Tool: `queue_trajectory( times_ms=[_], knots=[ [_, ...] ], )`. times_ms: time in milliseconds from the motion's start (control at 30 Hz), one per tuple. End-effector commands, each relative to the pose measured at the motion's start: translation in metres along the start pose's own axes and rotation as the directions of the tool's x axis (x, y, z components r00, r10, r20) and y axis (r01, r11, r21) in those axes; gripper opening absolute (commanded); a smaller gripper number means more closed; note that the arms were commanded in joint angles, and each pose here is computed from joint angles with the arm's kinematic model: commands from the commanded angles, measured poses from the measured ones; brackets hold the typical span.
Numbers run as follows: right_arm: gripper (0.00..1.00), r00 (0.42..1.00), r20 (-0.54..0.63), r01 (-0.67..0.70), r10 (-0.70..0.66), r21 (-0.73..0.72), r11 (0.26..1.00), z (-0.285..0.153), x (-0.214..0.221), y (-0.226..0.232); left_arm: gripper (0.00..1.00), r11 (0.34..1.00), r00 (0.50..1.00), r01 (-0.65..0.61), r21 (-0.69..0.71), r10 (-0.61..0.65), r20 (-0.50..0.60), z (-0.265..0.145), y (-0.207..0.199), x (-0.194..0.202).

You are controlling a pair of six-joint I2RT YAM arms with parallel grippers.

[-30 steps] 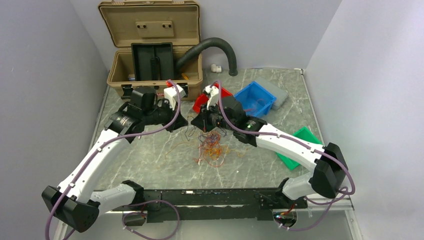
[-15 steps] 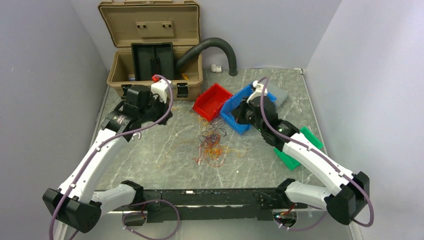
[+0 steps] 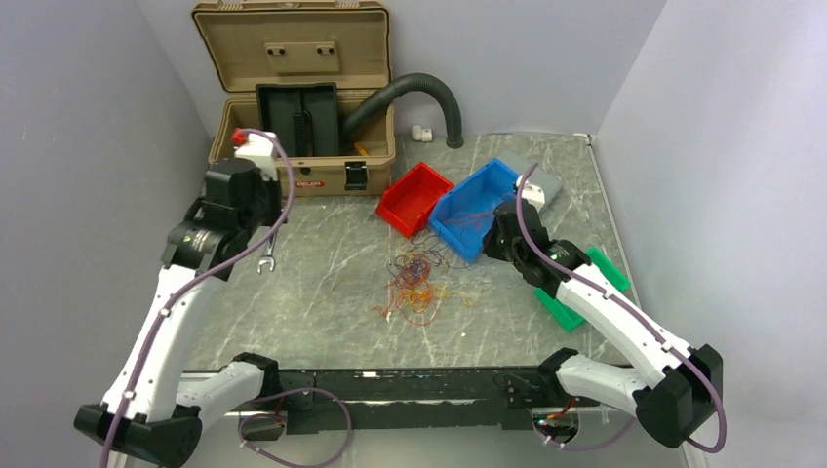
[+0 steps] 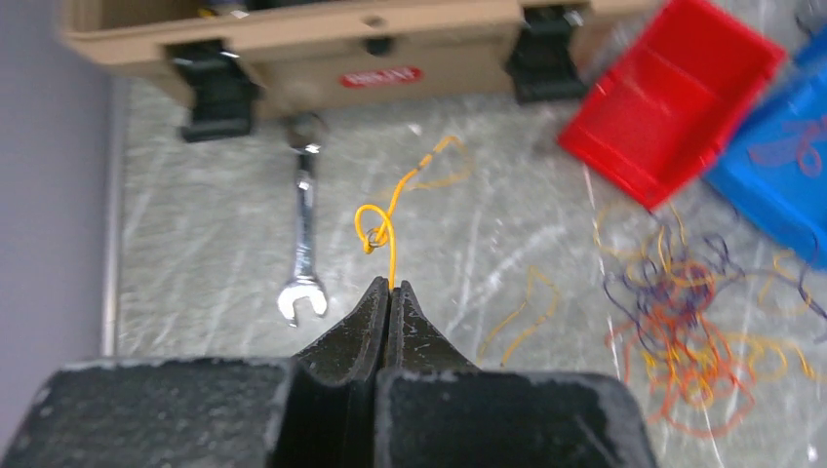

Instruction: Untangle the cables

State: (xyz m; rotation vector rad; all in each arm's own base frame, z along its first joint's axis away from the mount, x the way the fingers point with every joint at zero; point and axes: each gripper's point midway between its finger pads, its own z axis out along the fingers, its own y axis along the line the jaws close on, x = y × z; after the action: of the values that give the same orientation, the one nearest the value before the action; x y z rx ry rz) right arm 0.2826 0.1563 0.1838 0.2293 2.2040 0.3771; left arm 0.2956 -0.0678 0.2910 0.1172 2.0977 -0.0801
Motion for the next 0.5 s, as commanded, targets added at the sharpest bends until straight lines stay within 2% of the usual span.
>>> queue_trajectory(
  times_ms=[0, 100, 133, 167, 200, 233, 267, 333, 467],
  knots=[
    [0.00, 0.997, 0.032, -0.071, 0.066, 0.178, 0.981, -0.004, -0.002, -0.041, 0.00, 0.978, 0.979, 0.119, -0.171, -0.087, 0.184, -0.039, 0.043, -0.045],
    [0.00, 0.999, -0.035, 0.014, -0.015, -0.026, 1.000, -0.001, 0.009, -0.008, 0.00, 0.995, 0.975, 0.084, -0.056, -0.070, 0.212, -0.040, 0.025, -0.057],
    [0.09, 0.998, -0.053, 0.038, -0.044, -0.093, 0.995, -0.001, 0.013, 0.003, 0.00, 0.998, 0.974, 0.066, -0.006, -0.063, 0.220, -0.039, 0.016, -0.061],
    [0.21, 0.995, -0.070, 0.059, -0.071, -0.159, 0.985, -0.002, 0.017, 0.014, 0.00, 0.998, 0.972, 0.058, 0.031, -0.064, 0.224, -0.039, 0.009, -0.064],
    [0.54, 0.992, -0.084, 0.077, -0.098, -0.230, 0.970, -0.002, 0.021, 0.026, 0.00, 0.997, 0.973, 0.061, 0.056, -0.072, 0.220, -0.038, 0.004, -0.068],
    [0.66, 0.989, -0.091, 0.084, -0.113, -0.274, 0.958, -0.004, 0.022, 0.033, 0.00, 0.996, 0.976, 0.059, 0.059, -0.070, 0.206, -0.037, 0.003, -0.068],
    [0.73, 0.988, -0.088, 0.094, -0.126, -0.304, 0.948, -0.006, 0.022, 0.039, 0.00, 0.997, 0.977, 0.060, 0.054, -0.070, 0.200, -0.037, 0.004, -0.069],
    [0.80, 0.985, -0.068, 0.124, -0.158, -0.355, 0.927, -0.009, 0.018, 0.050, 0.00, 0.997, 0.981, 0.066, 0.038, -0.072, 0.178, -0.035, 0.006, -0.069],
    [0.84, 0.978, -0.047, 0.168, -0.201, -0.384, 0.908, -0.013, 0.012, 0.066, 0.00, 0.991, 0.987, 0.119, -0.055, -0.112, 0.115, -0.025, 0.020, -0.050]
  ],
)
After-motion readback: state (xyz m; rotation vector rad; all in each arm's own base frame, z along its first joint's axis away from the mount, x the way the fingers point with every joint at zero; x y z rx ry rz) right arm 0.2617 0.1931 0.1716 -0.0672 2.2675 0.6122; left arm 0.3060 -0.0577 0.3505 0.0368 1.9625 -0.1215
